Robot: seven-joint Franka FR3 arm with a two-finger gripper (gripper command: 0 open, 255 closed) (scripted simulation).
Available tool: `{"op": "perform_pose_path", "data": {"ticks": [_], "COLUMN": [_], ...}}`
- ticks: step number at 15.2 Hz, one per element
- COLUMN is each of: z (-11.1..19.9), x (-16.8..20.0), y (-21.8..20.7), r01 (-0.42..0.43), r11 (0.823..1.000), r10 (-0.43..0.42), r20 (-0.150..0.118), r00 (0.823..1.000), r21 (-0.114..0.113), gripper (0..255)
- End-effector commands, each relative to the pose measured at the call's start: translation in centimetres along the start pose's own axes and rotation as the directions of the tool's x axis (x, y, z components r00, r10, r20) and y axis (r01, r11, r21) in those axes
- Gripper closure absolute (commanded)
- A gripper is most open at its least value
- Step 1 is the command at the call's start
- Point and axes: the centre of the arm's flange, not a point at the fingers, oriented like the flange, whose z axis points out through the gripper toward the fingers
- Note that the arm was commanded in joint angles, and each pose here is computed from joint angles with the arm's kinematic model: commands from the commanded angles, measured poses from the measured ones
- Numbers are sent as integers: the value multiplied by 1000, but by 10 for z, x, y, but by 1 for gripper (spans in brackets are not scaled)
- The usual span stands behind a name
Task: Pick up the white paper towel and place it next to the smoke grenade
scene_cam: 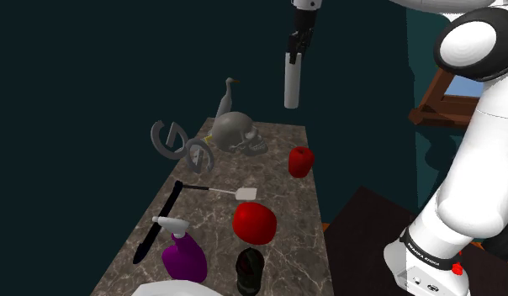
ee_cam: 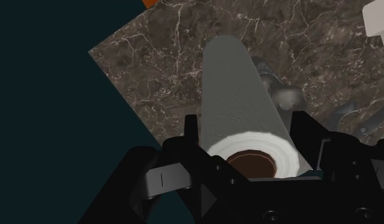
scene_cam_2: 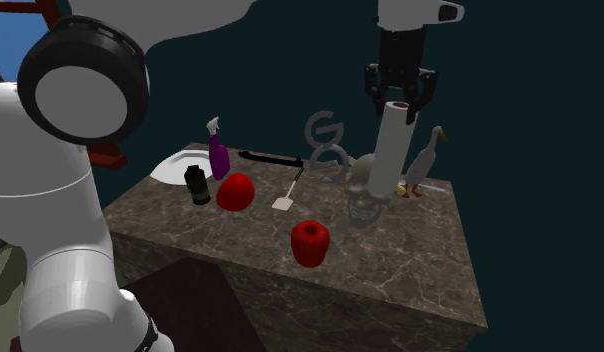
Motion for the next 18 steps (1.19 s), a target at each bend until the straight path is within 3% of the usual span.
{"op": "perform_pose_path", "data": {"ticks": [1,7,18], "z": [-11,-41,-55], "x": [2,4,-74], "y": [2,4,-118], "r01": [0,0,0], "r11": [1000,1000,1000], "r10": [0,0,0], "r20": [0,0,0], "r00": [1000,1000,1000], "r21": [0,0,0], "gripper": [255,255,255]}}
